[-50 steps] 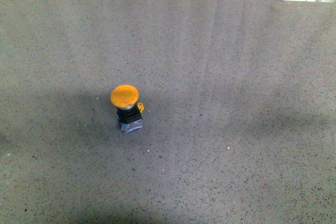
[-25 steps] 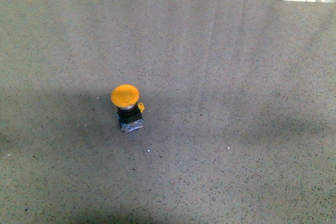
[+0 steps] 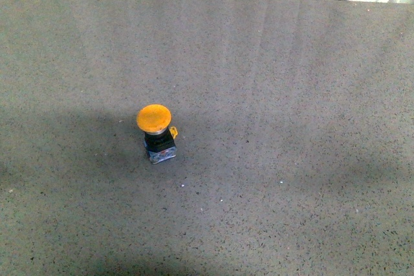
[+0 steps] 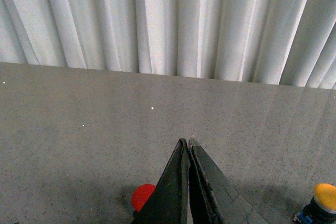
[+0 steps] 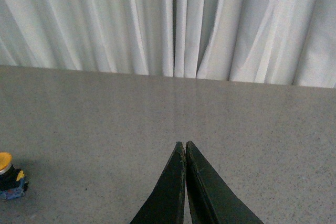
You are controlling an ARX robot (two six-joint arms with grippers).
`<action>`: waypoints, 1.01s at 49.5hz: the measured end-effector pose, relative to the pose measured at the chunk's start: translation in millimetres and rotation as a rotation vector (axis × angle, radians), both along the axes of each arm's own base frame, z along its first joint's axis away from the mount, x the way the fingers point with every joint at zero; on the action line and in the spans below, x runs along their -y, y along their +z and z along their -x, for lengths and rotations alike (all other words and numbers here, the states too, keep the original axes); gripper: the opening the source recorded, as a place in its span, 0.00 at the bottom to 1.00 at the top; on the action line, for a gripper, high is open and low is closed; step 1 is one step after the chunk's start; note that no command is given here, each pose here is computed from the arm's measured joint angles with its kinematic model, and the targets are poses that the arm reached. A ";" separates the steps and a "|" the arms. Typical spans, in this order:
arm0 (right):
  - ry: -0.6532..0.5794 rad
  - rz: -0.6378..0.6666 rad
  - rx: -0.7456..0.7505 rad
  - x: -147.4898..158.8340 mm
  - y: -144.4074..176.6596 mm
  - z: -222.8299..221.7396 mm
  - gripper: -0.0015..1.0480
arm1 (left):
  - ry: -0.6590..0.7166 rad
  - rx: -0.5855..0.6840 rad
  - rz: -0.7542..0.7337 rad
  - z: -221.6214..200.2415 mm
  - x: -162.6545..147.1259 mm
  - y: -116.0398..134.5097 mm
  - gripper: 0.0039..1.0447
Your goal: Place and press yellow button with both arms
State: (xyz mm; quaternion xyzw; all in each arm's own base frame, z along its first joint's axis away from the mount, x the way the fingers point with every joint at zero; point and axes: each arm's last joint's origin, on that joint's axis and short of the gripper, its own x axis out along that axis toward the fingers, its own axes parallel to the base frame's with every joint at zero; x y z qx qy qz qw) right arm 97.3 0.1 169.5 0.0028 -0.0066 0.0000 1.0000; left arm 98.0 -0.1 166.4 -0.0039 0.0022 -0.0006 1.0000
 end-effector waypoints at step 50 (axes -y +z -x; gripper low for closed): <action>0.000 0.002 0.002 0.0 0.1 0.3 0.91 | 0.000 0.000 -0.002 0.0 0.0 0.0 0.91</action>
